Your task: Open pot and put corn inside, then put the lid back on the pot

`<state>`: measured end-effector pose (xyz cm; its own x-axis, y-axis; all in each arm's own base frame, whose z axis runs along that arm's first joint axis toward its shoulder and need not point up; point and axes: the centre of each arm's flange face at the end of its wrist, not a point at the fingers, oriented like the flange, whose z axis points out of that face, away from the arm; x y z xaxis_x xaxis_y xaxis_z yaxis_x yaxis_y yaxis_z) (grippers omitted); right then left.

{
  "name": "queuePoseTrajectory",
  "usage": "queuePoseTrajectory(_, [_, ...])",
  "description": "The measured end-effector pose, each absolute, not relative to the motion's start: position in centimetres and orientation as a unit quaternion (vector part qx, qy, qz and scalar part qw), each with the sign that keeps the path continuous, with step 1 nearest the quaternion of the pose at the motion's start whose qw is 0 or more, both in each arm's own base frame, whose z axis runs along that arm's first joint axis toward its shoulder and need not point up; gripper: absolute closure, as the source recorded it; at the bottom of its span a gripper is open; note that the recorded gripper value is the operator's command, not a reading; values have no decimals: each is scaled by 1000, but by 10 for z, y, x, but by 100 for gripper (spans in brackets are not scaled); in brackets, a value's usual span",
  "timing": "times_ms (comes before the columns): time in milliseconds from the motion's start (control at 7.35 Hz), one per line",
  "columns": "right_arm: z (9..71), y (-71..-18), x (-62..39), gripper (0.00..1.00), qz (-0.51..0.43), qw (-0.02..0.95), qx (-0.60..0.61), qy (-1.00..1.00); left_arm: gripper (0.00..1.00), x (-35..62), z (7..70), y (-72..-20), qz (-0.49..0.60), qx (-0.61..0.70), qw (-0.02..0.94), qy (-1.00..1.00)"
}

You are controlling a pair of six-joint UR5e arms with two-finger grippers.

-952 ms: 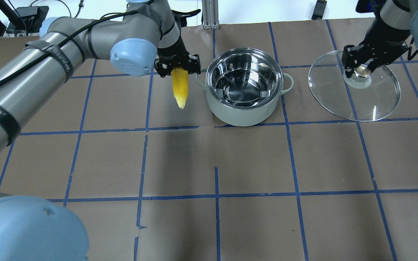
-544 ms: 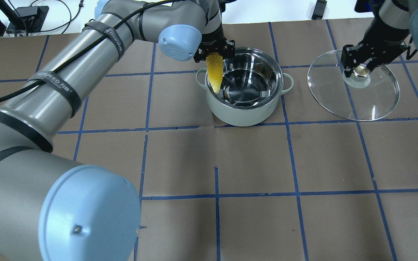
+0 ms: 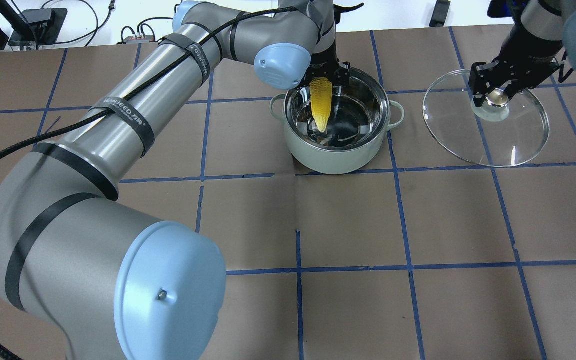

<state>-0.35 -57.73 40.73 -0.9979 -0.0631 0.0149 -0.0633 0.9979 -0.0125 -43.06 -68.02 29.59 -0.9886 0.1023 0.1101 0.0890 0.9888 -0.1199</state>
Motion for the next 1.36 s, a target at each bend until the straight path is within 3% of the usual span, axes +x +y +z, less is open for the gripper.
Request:
queuePoseTrajectory(408, [405,-577,-2,57,9,-1,31,-999,0,-437,289,-680,57,-38,57,-996])
queuePoseTrajectory(952, [409,-577,7,57,12,-1,17,-1000,0,-421,329,-678,77,-34,61,-995])
queuePoseTrajectory(1360, [425,-577,100,57,36,4,10,-999,0,-346,372,-681,68,-11,38,-997])
